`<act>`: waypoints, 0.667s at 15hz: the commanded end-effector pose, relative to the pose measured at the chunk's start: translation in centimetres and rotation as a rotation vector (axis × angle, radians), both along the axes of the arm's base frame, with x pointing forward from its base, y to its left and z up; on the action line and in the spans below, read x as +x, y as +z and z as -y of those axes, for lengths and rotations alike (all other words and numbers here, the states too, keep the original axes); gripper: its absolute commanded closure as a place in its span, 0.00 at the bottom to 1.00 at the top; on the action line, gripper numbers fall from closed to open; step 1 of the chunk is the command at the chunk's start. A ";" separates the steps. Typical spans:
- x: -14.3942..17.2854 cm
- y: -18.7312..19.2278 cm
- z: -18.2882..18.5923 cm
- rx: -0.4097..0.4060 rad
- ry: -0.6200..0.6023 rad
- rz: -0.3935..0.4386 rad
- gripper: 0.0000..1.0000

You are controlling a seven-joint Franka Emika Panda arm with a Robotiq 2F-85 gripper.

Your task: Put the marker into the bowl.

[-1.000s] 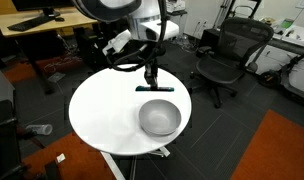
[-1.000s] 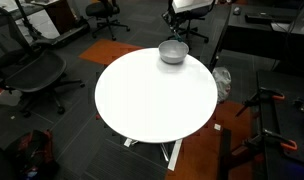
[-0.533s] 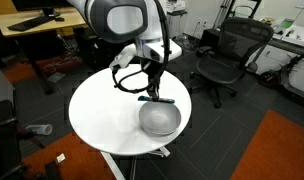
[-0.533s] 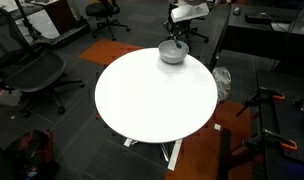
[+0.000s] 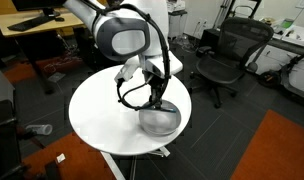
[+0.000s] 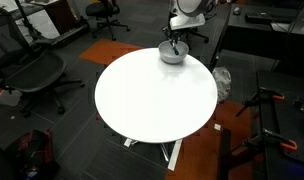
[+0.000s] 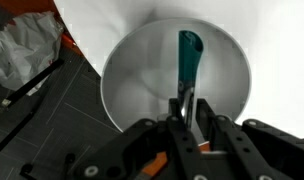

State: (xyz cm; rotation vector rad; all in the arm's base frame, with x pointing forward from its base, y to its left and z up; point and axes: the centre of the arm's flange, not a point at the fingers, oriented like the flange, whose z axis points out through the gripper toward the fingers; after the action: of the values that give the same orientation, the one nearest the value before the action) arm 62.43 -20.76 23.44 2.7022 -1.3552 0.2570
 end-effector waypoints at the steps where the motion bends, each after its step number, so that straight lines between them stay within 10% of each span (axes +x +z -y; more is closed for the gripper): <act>1: 0.5 0.1 0.4 0.009 0.006 0.028 0.43; 7: -0.3 3.3 -1.2 -0.009 0.042 0.060 0.00; 10: -1.1 6.5 -2.7 -0.005 0.098 0.078 0.00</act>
State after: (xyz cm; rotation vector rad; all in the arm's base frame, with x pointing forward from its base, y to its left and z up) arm 63.32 -19.66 26.06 2.7366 -1.3090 0.3478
